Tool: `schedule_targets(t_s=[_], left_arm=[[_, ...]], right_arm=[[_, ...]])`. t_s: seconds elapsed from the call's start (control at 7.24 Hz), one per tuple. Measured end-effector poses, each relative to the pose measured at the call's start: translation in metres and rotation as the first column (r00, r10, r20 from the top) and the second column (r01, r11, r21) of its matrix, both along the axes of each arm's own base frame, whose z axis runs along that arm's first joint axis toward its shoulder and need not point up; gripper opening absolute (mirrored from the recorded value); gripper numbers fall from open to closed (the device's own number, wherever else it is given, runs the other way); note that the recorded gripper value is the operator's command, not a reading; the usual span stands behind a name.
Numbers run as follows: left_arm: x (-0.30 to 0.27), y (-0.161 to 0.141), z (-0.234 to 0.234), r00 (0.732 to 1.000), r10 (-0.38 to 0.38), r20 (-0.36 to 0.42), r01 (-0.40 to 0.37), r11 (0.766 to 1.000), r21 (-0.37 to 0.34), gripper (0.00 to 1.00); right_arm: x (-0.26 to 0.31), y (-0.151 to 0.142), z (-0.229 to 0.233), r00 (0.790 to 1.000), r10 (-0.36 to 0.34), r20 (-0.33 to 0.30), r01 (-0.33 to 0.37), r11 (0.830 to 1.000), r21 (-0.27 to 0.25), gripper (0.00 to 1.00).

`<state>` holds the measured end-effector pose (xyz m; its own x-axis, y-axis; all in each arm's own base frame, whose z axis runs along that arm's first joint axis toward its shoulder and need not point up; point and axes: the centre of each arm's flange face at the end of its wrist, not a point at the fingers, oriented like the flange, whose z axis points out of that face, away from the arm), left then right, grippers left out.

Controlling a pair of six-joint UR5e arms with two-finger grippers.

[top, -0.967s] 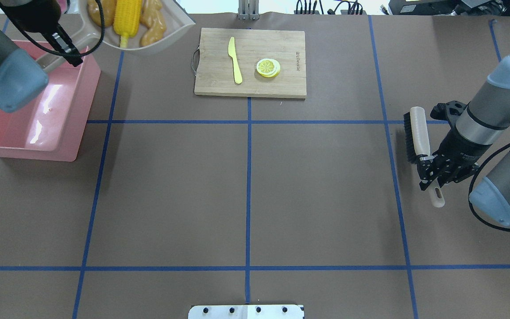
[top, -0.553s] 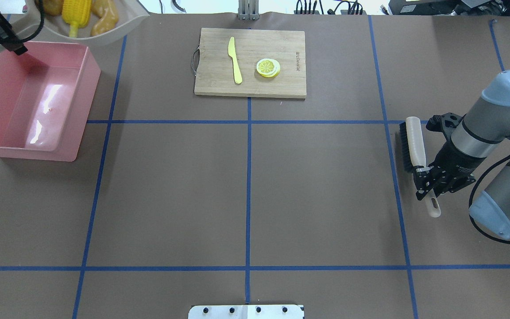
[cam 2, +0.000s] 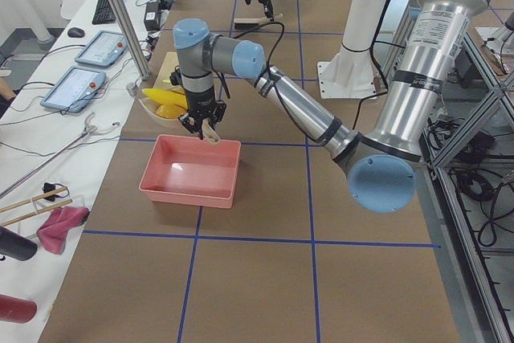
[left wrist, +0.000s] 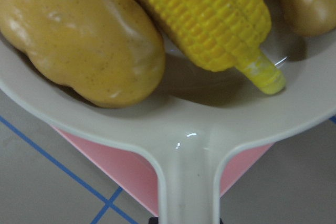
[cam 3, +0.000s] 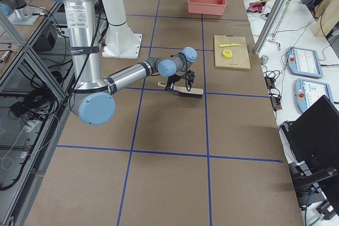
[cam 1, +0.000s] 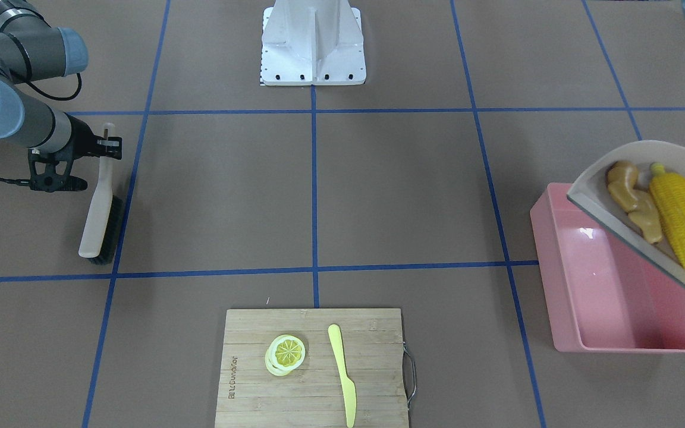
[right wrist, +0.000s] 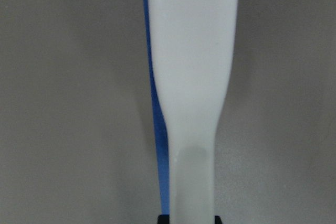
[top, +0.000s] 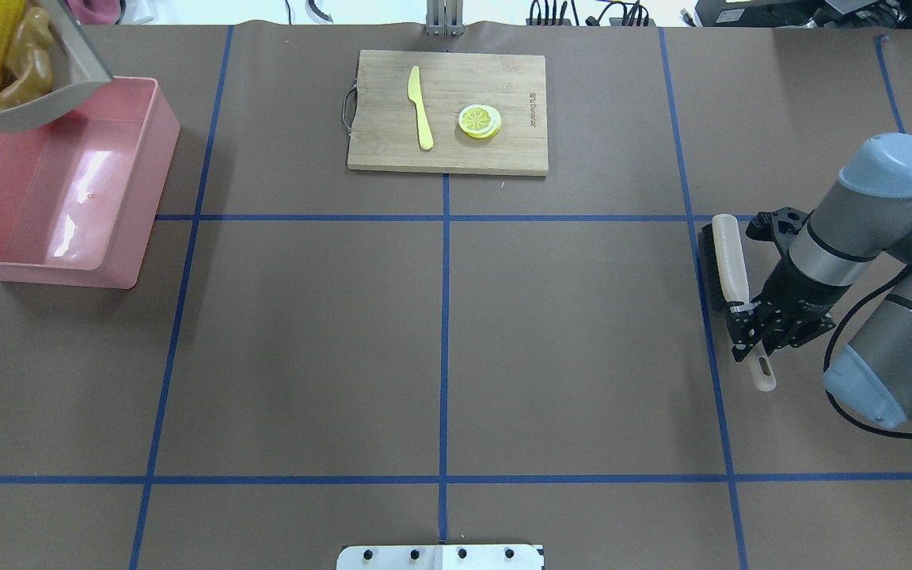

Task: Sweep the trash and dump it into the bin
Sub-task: 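Tip the dustpan over the pink bin with the left gripper, then hold the dustpan over the pink bin with the left gripper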

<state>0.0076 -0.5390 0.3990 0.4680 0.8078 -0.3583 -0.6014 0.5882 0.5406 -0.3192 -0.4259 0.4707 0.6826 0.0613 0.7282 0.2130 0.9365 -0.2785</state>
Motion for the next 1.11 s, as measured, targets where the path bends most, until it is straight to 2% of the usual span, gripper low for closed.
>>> schedule_targets(t_s=[0.41, 0.55, 0.83, 1.11], left_arm=[[-0.056, 0.038, 0.064, 0.996, 0.088, 0.004, -0.088, 0.996, -0.007, 0.0], [-0.064, 0.047, 0.077, 0.993, 0.112, 0.026, -0.112, 0.994, -0.012, 0.0], [-0.074, 0.052, 0.093, 0.982, 0.145, 0.12, -0.143, 0.989, -0.027, 0.0], [-0.079, 0.05, 0.113, 0.967, 0.173, 0.187, -0.156, 0.982, -0.103, 0.0]], right_arm=[[-0.005, -0.006, -0.004, 1.0, 0.0, 0.004, 0.0, 1.0, 0.004, 0.0], [-0.002, -0.007, -0.005, 1.0, 0.004, 0.007, -0.004, 1.0, 0.006, 0.0], [0.004, -0.007, -0.001, 1.0, 0.009, 0.003, -0.009, 1.0, 0.006, 0.0], [0.005, -0.007, 0.006, 1.0, 0.012, -0.012, -0.012, 1.0, 0.008, 0.0]])
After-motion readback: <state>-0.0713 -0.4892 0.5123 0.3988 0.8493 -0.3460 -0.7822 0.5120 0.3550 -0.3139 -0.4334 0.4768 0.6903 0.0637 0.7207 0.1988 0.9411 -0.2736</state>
